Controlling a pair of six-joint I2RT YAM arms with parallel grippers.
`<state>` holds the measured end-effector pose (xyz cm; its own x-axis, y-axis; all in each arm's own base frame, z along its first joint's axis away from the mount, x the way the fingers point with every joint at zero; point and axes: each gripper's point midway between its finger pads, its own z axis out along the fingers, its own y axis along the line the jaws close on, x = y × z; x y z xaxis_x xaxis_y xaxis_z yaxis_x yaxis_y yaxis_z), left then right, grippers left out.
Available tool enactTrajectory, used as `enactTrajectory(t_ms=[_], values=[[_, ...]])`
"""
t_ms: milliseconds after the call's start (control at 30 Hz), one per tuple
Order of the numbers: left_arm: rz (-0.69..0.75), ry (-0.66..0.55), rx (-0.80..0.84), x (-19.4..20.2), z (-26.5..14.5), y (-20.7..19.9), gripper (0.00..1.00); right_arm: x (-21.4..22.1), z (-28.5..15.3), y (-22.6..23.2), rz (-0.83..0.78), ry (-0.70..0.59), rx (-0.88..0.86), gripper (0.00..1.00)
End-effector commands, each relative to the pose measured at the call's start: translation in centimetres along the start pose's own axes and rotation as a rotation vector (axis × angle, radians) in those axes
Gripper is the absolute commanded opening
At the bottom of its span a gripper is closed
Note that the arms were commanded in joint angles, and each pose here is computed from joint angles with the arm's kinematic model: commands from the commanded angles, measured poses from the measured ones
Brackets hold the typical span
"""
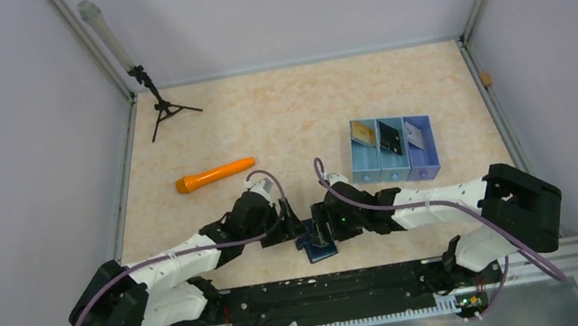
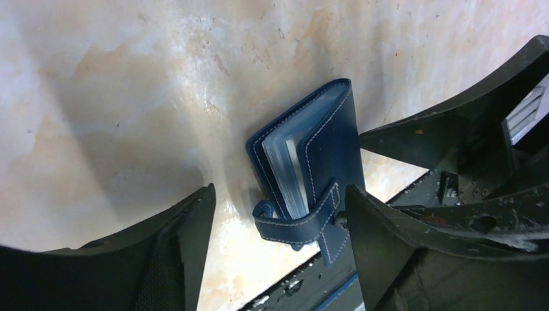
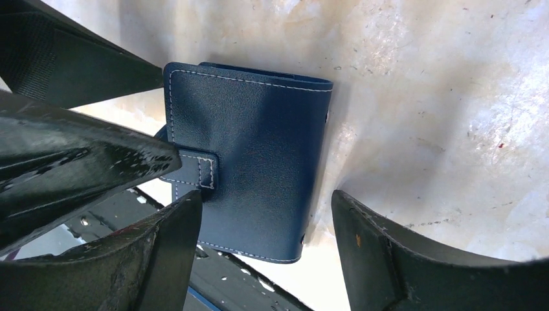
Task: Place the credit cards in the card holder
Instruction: Close the card holder at the corner of the board.
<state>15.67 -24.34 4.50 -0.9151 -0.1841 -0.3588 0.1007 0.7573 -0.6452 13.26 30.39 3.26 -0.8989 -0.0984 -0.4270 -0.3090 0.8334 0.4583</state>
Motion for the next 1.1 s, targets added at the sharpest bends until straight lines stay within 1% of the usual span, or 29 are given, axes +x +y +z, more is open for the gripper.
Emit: enactTrajectory(t_ms=[0, 200, 367, 433, 567, 767, 833, 933, 1033, 1067], values=[[0.053, 0.001, 0.025, -0.6, 0.8, -1.2, 0.73, -0.3, -0.2, 0.9, -0.021, -0.012, -0.017, 0.72], [0.083, 0.058, -0.051, 0.5, 1.4, 0.3, 0.54, -0.2, -0.5, 0.9, 0.007, -0.02, -0.056, 0.72], [0.08, 0.111, -0.107, 1.9, 1.7, 1.6, 0.43, 0.4, -0.9, 0.5, 0.078, -0.018, -0.133, 0.72], [0.076, 0.126, -0.131, 2.3, 1.8, 2.1, 0.39, 1.0, -1.1, 0.0, 0.113, -0.012, -0.158, 0.72], [0.081, 0.148, -0.171, 3.0, 1.9, 2.8, 0.36, 1.9, -1.5, -0.2, 0.185, -0.009, -0.222, 0.71], [0.116, 0.19, -0.265, 4.6, 2.1, 4.2, 0.26, 3.1, -1.2, 0.3, 0.264, 0.018, -0.309, 0.68], [0.123, 0.197, -0.28, 5.0, 2.2, 4.4, 0.24, 3.2, -1.0, 0.6, 0.28, 0.025, -0.327, 0.64], [0.108, 0.195, -0.295, 5.4, 2.4, 4.5, 0.22, 2.9, -0.9, 1.2, 0.3, 0.023, -0.355, 0.55], [0.086, 0.173, -0.291, 5.2, 2.4, 4.4, 0.22, 2.3, -1.0, 1.3, 0.316, -0.005, -0.362, 0.39], [0.081, 0.163, -0.282, 5.1, 2.3, 4.1, 0.22, 2.0, -1.0, 1.3, 0.32, -0.02, -0.358, 0.31]])
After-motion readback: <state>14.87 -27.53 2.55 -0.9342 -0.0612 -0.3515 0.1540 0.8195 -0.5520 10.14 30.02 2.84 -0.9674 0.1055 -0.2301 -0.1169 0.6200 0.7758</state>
